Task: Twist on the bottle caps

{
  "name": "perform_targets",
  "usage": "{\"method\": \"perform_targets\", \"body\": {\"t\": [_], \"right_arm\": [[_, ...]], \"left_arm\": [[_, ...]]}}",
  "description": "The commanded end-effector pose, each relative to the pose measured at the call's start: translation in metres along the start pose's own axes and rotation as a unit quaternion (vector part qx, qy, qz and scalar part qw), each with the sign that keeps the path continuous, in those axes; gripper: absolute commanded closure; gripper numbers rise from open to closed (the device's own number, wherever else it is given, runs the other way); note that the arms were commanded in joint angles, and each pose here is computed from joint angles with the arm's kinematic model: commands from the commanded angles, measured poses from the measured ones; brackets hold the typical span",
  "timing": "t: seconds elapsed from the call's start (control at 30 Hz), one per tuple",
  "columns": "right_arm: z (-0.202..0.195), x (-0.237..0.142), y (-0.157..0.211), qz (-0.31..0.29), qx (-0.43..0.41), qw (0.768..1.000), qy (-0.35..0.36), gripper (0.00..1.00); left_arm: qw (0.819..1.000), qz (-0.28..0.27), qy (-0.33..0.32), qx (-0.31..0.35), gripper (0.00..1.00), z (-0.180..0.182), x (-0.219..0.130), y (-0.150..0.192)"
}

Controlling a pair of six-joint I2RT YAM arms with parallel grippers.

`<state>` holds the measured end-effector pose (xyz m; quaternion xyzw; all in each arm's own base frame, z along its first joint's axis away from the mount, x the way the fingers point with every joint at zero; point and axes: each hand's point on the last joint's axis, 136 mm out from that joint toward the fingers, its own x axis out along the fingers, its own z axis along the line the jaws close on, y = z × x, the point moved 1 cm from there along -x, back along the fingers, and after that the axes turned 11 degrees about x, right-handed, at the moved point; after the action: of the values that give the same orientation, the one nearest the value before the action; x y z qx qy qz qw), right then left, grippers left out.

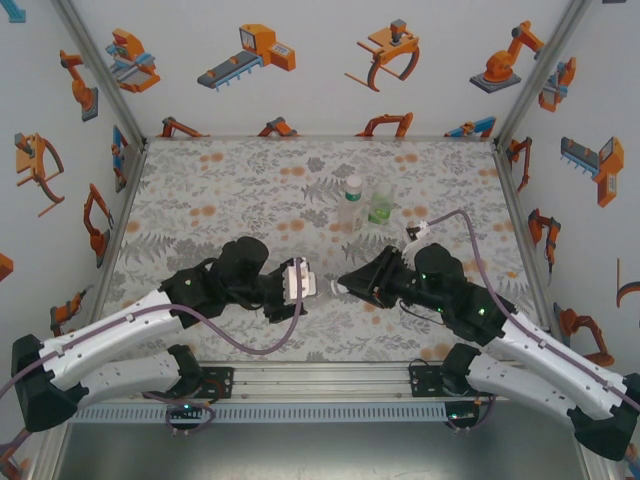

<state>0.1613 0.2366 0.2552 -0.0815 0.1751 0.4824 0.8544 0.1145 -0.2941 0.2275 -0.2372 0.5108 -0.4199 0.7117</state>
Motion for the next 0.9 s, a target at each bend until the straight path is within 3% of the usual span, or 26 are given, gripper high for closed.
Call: {"method": "perform_targets", "body": {"t": [0.0, 0.23, 0.5, 0.63, 0.8, 0.87], "right_arm": [[-0.006, 0.001, -0.006, -0.019, 0.003, 1.0, 0.025, 0.82], [0.024, -0.017, -0.012, -0.043, -0.116, 0.992, 0.011, 0.46], [0.067, -0.057, -0.02, -0.089, -0.307, 0.947, -0.014, 0.37], [0.09, -0.072, -0.011, -0.088, -0.434, 0.895, -0.051, 0.45], [0.11, -0.081, 0.022, -0.037, -0.607, 0.785, -0.117, 0.48], [0.114, -0.084, 0.032, -0.02, -0.645, 0.751, -0.138, 0.47]], "left_arm": [[0.994, -0.095, -0.016, 0.044, 1.0, 0.011, -0.009, -0.05], [0.995, -0.092, -0.008, 0.043, 1.0, 0.008, -0.007, -0.047], [0.995, -0.091, 0.012, 0.045, 1.0, 0.003, -0.009, -0.051], [0.993, -0.101, 0.024, 0.048, 1.0, -0.002, -0.012, -0.053], [0.989, -0.125, 0.052, 0.054, 1.0, -0.014, -0.02, -0.06], [0.988, -0.131, 0.057, 0.055, 1.0, -0.016, -0.022, -0.062]]}}
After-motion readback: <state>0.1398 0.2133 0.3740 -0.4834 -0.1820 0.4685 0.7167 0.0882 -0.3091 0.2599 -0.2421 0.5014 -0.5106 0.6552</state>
